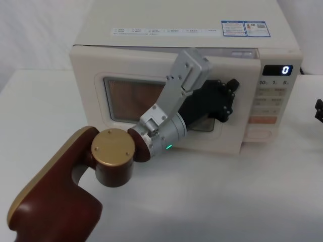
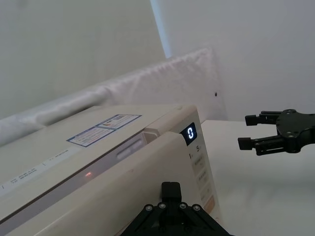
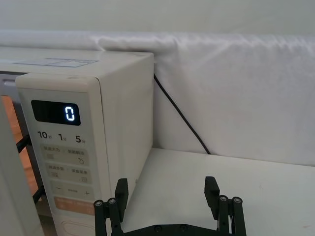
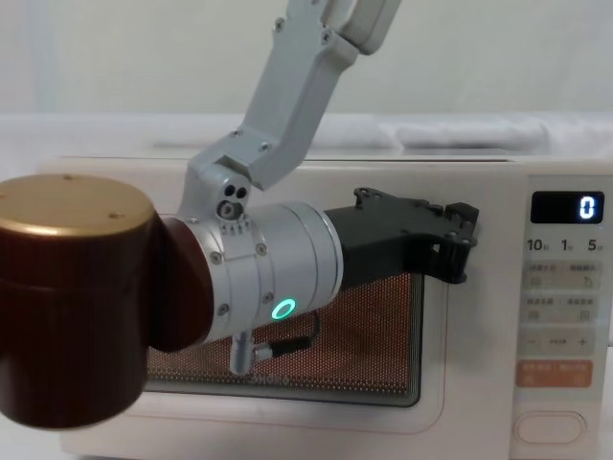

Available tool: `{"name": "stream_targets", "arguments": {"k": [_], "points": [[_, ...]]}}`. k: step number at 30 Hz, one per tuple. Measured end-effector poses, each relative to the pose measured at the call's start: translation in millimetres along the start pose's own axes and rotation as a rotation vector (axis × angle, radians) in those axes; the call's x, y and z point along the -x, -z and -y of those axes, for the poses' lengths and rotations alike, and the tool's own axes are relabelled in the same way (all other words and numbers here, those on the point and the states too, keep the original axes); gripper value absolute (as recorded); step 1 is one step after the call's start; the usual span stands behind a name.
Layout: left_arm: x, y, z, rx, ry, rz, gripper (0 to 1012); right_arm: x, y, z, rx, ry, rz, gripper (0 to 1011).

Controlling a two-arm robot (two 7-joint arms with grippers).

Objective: Press the button to open the microwave door with one hand; close the microwave door with the other hand.

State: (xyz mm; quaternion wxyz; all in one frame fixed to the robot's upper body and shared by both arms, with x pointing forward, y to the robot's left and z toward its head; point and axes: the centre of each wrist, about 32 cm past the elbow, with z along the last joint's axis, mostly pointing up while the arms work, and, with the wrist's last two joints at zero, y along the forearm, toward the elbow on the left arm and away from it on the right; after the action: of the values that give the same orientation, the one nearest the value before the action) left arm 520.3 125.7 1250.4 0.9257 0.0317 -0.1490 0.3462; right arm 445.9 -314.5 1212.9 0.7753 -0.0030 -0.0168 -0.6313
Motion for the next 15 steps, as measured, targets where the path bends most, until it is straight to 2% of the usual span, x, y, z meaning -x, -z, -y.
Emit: {"name": "stream_targets", "arguments": {"k": [3, 12, 15], "points": [[0.2, 1.2, 2.0, -0.002, -0.003, 0.005, 0, 0.0, 0.0, 0.0, 0.000, 0.000, 0.000, 1002], [0.2, 4.1, 8.3, 0.001, -0.041, 0.041, 0, 0.0, 0.0, 0.0, 0.000, 0.000, 0.000, 1002], [-0.1, 4.7, 9.5, 0.003, -0.048, 0.047, 0, 0.0, 0.0, 0.0, 0.000, 0.000, 0.000, 1002]]}}
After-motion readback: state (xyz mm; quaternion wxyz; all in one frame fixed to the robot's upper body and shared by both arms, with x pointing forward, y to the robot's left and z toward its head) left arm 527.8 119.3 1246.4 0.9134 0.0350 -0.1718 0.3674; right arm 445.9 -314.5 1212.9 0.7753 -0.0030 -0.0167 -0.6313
